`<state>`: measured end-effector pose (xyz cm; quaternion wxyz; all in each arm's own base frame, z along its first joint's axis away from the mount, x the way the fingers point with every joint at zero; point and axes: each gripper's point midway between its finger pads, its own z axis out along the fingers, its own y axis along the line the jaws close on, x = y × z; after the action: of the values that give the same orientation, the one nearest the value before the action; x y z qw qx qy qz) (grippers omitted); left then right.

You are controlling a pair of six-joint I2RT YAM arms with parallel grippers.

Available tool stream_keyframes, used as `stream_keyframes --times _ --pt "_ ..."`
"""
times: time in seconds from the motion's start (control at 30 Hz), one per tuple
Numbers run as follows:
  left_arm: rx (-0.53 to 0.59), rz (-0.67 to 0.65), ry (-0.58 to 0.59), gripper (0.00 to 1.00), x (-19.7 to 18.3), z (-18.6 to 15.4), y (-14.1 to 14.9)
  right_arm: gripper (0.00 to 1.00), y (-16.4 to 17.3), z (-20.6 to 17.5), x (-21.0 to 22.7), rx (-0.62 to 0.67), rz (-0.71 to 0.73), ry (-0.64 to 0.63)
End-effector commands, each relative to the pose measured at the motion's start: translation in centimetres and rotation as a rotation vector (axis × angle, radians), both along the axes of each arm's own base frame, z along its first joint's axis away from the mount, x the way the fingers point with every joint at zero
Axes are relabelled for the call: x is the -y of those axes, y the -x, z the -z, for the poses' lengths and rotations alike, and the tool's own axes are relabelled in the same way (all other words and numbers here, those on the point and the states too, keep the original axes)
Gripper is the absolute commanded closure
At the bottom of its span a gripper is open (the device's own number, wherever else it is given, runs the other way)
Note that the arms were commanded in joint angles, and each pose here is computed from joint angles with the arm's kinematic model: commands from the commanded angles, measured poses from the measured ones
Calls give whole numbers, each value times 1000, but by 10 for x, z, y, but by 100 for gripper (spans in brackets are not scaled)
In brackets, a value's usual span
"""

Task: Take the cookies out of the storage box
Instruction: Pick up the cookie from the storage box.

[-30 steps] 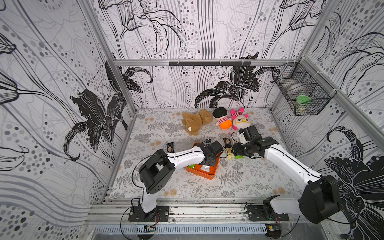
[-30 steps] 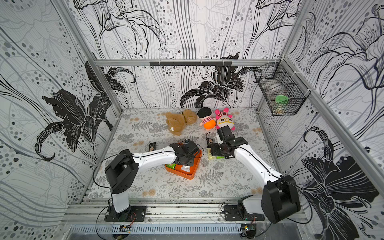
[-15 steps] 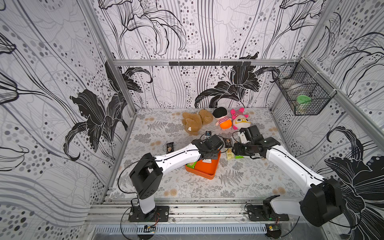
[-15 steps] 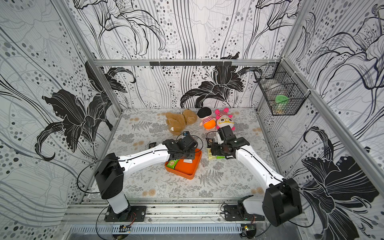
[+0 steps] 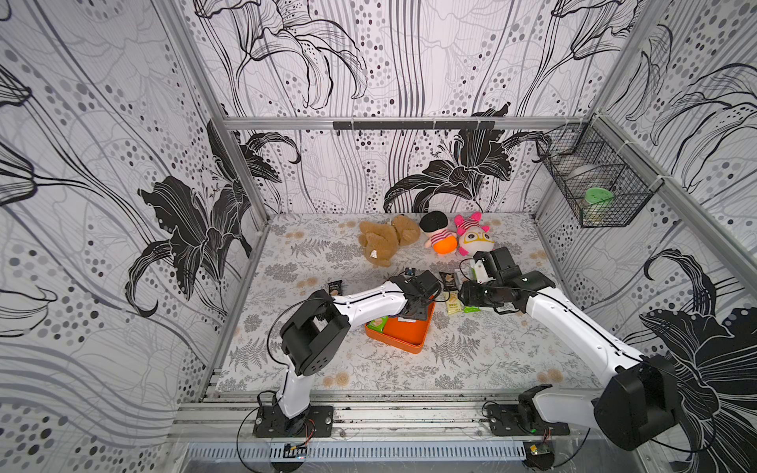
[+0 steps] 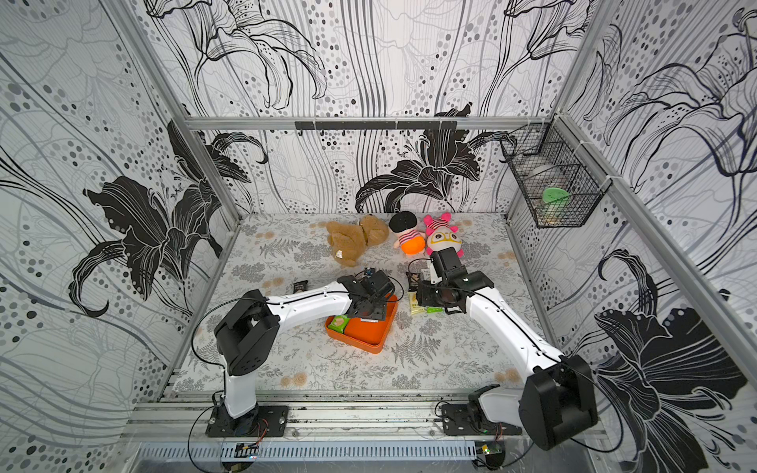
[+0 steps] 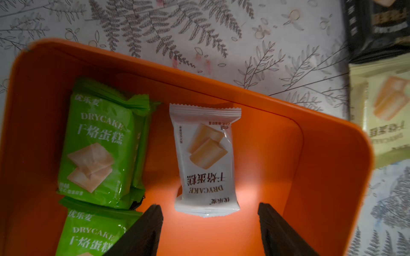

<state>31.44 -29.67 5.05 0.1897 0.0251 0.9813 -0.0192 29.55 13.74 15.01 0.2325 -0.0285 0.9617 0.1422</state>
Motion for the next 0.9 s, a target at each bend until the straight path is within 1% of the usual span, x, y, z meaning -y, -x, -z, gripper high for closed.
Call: stream_keyframes --times 0.0,0.3,0.57,0.87 --pt "5 -12 15 29 -1 1 -12 44 3 4 9 -22 24 37" --pt "-21 -1 35 32 9 14 -23 44 -3 5 9 -25 23 55" --pt "-40 -5 23 36 10 25 -24 44 -8 4 7 -20 14 62" --pt "-46 0 28 45 13 31 -25 44 -5 6 10 -23 16 69"
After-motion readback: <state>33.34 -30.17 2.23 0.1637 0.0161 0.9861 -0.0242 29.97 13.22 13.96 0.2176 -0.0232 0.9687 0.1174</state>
